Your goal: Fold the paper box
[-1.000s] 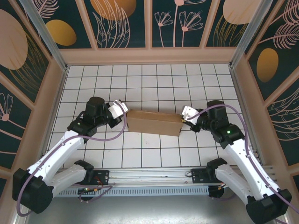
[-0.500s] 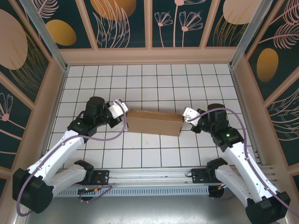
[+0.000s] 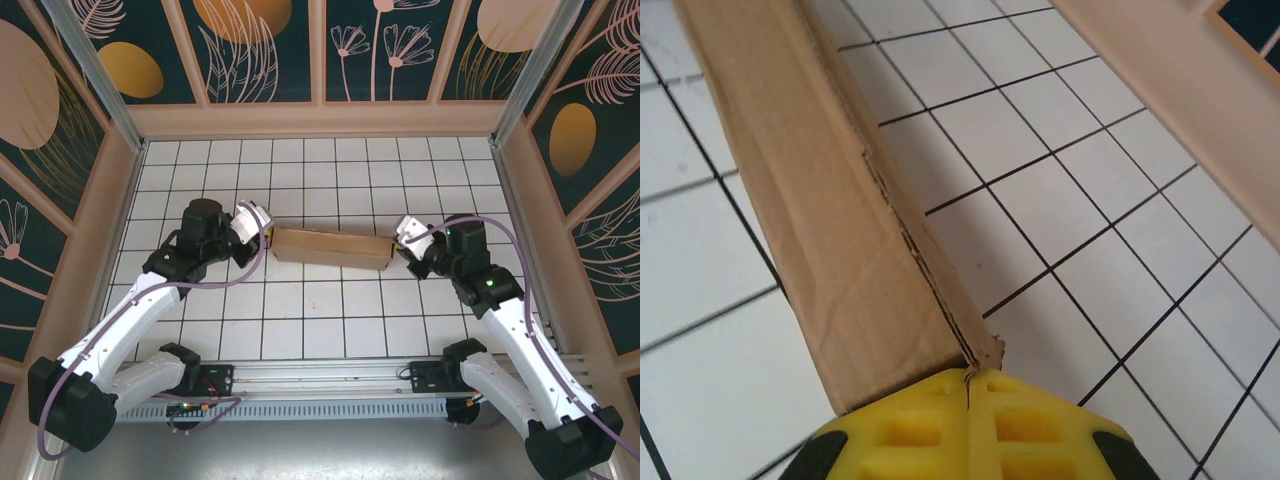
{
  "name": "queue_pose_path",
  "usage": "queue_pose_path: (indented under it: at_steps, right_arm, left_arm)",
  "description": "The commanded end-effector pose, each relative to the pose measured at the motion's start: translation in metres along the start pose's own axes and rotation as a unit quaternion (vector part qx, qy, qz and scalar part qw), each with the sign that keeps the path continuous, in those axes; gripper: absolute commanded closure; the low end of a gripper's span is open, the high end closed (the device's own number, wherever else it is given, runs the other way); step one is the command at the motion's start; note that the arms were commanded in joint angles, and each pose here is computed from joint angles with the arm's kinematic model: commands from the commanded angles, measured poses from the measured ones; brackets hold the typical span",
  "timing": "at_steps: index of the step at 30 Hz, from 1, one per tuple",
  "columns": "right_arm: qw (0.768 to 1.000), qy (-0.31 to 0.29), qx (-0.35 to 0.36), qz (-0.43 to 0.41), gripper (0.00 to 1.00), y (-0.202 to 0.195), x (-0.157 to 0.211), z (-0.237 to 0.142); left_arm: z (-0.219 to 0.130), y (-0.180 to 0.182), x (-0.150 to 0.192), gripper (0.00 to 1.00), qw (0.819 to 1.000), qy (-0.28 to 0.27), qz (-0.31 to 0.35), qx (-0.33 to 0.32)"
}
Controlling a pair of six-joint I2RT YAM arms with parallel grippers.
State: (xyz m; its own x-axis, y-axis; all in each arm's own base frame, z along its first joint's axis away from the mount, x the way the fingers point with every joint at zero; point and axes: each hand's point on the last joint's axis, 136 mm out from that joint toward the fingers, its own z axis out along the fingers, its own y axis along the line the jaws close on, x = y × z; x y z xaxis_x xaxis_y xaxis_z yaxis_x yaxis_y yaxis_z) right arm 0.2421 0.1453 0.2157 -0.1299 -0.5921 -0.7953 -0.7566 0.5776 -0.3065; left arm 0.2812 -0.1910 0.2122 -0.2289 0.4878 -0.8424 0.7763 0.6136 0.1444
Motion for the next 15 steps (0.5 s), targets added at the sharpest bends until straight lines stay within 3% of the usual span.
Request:
queue_pose_path:
  at_steps: [1, 10, 15]
  right_arm:
    - [0.994, -0.054, -0.006, 0.090, 1.00, -0.005, -0.037, -0.008]
    - [0.967, -0.037, -0.039, 0.247, 1.00, -0.007, -0.045, 0.011]
    - [0.929, -0.025, -0.015, 0.369, 1.00, -0.020, -0.043, 0.021]
  left_arm:
    - [-0.002, -0.022, -0.019, 1.00, 0.994, -0.025, -0.082, 0.072]
    - [0.009, -0.017, -0.019, 1.00, 0.980, -0.003, -0.188, 0.072]
    - [0.021, -0.016, -0.023, 1.00, 0.965, 0.021, -0.247, 0.089]
